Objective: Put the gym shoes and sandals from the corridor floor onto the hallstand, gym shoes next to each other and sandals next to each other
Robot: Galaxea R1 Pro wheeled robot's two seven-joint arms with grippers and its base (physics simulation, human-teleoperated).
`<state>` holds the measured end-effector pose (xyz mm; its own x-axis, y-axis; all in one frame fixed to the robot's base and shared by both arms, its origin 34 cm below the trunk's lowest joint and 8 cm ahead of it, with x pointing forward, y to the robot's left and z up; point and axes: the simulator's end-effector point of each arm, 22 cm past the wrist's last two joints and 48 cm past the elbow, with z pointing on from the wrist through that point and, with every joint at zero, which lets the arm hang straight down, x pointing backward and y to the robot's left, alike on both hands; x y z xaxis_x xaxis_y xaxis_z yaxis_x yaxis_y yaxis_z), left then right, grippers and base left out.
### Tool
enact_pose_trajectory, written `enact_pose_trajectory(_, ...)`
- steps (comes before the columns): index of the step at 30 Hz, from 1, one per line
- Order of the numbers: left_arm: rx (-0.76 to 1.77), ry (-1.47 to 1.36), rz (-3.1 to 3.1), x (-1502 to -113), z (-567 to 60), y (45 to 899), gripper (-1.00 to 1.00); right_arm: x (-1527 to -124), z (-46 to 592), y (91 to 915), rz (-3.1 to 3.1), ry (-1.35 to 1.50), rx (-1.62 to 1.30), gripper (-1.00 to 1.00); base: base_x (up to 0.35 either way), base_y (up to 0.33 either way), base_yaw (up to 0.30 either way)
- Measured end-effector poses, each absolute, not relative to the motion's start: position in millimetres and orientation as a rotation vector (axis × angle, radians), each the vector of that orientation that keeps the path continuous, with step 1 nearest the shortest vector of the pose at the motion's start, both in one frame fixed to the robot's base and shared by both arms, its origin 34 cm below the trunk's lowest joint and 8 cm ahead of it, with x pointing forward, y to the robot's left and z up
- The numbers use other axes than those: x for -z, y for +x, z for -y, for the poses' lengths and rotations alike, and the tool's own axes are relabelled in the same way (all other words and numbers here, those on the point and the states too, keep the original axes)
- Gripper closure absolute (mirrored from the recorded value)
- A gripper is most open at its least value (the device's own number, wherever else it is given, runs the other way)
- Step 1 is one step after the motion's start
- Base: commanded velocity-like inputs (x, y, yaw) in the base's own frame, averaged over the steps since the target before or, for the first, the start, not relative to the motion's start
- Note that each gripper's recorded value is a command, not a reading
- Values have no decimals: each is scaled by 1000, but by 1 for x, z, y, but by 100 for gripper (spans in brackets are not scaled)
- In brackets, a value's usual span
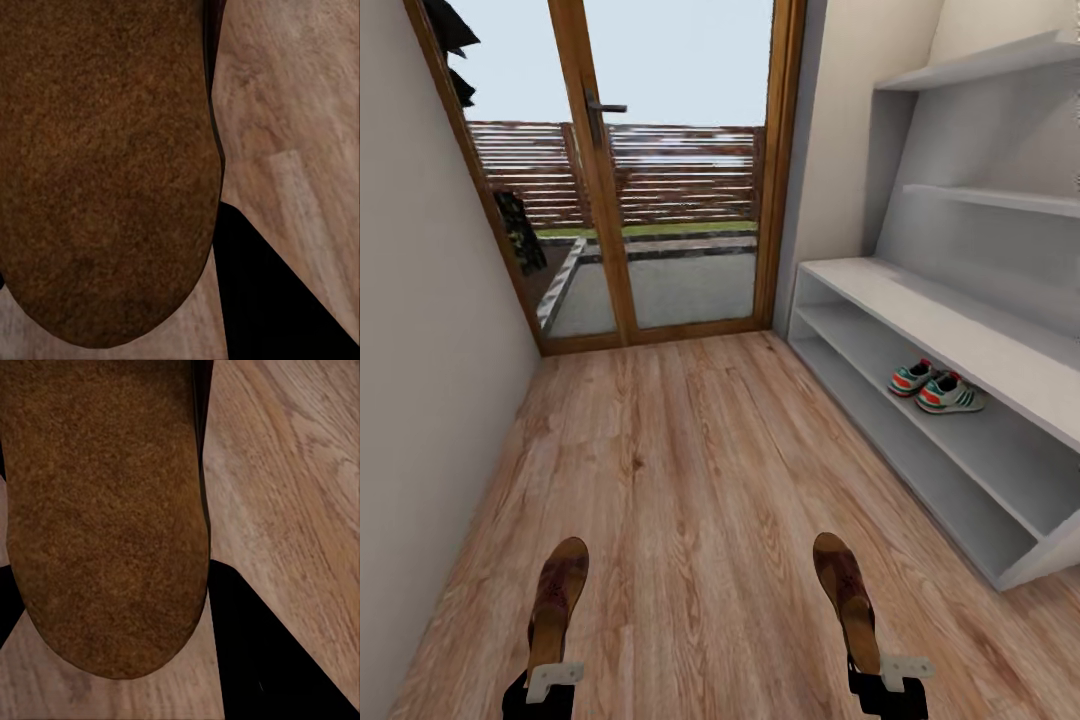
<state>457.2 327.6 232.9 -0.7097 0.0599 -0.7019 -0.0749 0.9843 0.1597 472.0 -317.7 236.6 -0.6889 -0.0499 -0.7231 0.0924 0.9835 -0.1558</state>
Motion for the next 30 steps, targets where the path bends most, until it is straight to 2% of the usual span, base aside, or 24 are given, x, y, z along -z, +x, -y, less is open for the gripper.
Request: enact_pose_trajectory(30,-228,-11,-2351,-232,-329,456,100,-236,318,471,-2322,30,229,100,282,215,-263)
